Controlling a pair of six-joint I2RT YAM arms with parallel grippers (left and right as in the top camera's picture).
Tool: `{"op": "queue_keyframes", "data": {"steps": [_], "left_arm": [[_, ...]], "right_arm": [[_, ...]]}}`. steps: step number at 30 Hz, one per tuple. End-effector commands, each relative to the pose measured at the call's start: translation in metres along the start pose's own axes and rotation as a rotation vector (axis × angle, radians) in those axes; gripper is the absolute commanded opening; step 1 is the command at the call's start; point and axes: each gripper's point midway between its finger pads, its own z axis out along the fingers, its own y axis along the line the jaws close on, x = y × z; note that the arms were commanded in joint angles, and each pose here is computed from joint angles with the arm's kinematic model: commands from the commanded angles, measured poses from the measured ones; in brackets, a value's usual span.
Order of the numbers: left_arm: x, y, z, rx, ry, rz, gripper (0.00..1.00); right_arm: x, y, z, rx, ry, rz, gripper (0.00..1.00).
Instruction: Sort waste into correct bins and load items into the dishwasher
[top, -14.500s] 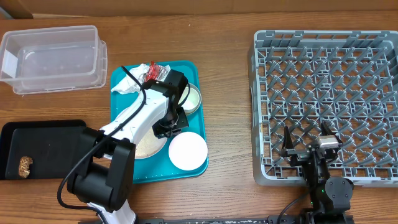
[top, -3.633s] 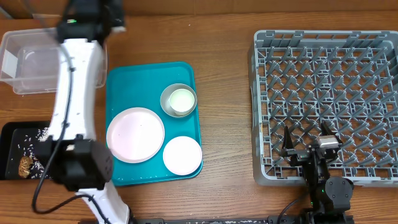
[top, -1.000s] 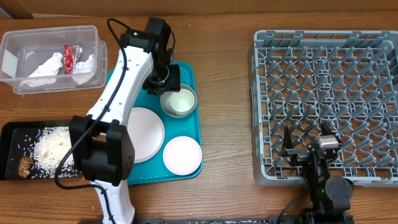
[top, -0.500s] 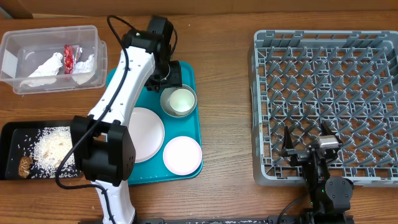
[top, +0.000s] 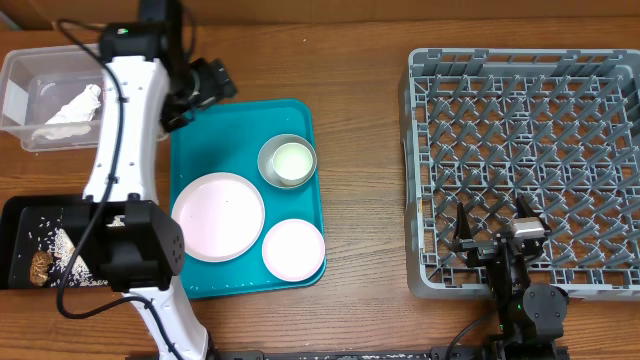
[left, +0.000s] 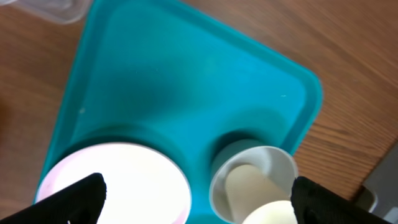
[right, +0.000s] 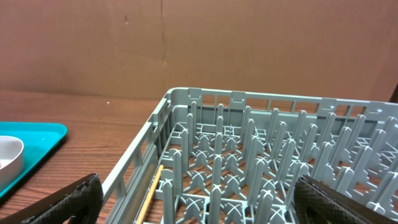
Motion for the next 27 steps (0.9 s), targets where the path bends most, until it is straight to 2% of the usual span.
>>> {"op": "queue_keyframes", "data": {"steps": [1,7,10,13,17,20,22,27], "left_arm": [[0.012,0.009,0.01,-0.022,0.059,0.024,0.99],[0.029,0.02,0.04,-0.052,0.124,0.029,1.0],[0.035,0.022,0.049,-0.052,0.146,0.026,0.96],[0.035,0.022,0.05,-0.053,0.144,0.027,0.98],[0.02,0.035,0.05,-0.109,0.084,0.022,0.99],[-0.009,0.067,0.045,-0.241,-0.034,-0.003,1.0],[-0.025,0.096,0.038,-0.337,-0.102,-0.072,1.0],[-0.038,0.139,0.03,-0.373,-0.122,-0.215,1.0]], "right_arm": [[0.001,0.001,0.0,-0.001,-0.008,0.006,1.0],[0.001,0.001,0.0,-0.001,-0.008,0.006,1.0],[0.001,0.0,0.0,-0.001,-0.008,0.006,1.0],[0.001,0.0,0.0,-0.001,-0.008,0.006,1.0],[0.001,0.0,0.0,-0.001,-0.008,0.006,1.0],[0.001,0.0,0.0,-0.001,-0.008,0.006,1.0],[0.001,0.001,0.0,-0.001,-0.008,0.006,1.0],[0.001,0.001,0.0,-0.001,-0.008,0.006,1.0]]}}
